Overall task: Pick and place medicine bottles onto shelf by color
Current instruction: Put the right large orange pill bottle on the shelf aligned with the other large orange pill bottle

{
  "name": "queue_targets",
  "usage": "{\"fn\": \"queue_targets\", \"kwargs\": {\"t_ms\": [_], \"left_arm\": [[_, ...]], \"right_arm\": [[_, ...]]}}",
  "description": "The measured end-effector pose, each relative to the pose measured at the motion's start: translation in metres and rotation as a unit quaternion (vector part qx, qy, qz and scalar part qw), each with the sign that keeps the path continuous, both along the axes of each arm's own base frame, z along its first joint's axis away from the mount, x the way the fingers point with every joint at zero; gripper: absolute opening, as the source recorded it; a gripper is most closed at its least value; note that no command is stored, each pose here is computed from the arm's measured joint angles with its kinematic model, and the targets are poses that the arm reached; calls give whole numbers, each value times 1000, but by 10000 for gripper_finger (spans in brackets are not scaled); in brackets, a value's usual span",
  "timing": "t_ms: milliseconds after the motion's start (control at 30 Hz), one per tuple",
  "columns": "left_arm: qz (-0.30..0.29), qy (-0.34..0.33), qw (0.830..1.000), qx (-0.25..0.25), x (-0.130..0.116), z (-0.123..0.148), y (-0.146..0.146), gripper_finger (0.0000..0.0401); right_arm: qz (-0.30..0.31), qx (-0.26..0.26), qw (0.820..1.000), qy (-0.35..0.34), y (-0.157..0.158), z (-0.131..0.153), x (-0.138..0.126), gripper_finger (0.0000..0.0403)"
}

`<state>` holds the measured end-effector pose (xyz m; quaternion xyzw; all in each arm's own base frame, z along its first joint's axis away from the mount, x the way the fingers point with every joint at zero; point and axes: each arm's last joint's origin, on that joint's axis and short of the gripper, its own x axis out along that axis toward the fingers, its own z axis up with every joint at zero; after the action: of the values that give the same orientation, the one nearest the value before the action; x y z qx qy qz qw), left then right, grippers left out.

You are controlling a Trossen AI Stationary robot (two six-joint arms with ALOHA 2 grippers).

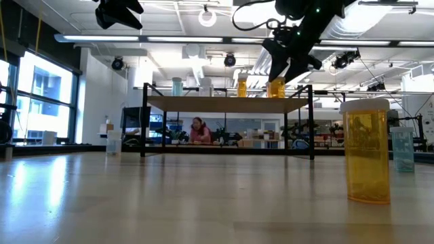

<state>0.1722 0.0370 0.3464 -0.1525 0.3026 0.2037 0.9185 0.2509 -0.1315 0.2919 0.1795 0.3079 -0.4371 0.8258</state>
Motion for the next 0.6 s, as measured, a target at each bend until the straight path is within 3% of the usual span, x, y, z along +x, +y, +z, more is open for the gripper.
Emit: {"fn": "queue_targets", "kwargs": {"t_ms": [600], "left_arm": [[0, 0, 1000, 0, 0, 0, 0, 209]], "right_arm": [[4, -2, 1000, 6, 0, 0, 0, 215]]}}
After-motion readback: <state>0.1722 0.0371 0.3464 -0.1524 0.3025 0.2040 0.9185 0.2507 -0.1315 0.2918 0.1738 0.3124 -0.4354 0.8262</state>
